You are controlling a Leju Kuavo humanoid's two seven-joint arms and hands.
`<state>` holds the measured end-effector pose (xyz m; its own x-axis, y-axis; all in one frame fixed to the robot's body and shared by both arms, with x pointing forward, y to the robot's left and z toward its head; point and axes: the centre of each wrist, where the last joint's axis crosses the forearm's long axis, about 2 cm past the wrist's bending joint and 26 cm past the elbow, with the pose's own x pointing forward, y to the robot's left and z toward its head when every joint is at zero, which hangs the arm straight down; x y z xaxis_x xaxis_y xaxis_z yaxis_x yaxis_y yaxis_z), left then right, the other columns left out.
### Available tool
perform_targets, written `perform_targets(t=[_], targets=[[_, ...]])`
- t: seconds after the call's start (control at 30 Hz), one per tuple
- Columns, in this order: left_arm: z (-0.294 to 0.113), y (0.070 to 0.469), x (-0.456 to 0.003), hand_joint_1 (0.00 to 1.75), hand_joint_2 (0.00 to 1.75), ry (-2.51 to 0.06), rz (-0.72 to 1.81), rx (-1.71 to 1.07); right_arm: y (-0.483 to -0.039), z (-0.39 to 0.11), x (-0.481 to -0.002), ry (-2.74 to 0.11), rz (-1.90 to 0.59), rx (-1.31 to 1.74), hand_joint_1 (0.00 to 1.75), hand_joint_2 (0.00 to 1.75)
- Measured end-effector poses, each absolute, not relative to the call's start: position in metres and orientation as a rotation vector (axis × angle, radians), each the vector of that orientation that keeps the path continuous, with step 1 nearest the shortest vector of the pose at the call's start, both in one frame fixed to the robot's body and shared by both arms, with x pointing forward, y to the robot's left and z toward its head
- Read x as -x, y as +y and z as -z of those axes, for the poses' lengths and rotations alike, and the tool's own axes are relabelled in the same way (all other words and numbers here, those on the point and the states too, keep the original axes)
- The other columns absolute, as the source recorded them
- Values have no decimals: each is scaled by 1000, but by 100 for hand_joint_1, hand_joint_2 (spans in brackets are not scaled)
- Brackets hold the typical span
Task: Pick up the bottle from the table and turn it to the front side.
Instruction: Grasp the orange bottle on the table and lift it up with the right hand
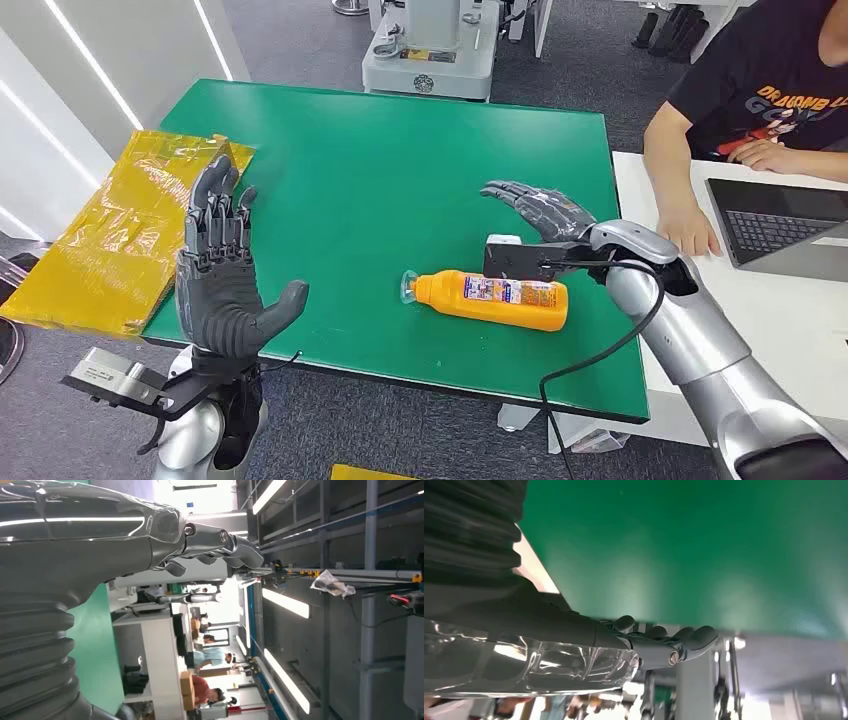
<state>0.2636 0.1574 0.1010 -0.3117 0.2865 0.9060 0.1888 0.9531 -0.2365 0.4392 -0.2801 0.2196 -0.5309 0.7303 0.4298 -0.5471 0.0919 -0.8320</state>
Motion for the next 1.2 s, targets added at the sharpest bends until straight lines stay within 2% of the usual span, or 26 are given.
perform_targets(t=[0.37,0.73,1.2], targets=[[-96,158,-266,0,175,-1886,-98,346,-294,-210,-455,-1022,-1754,90,0,175],[-92,160,-266,0,175,-1875,-103,332,-304,-175,-447,-779,-1821,325,0,175],[-93,156,-264,0,175,-1871,-84,333,-322,-146,-436,-686,-1800,450,0,175]])
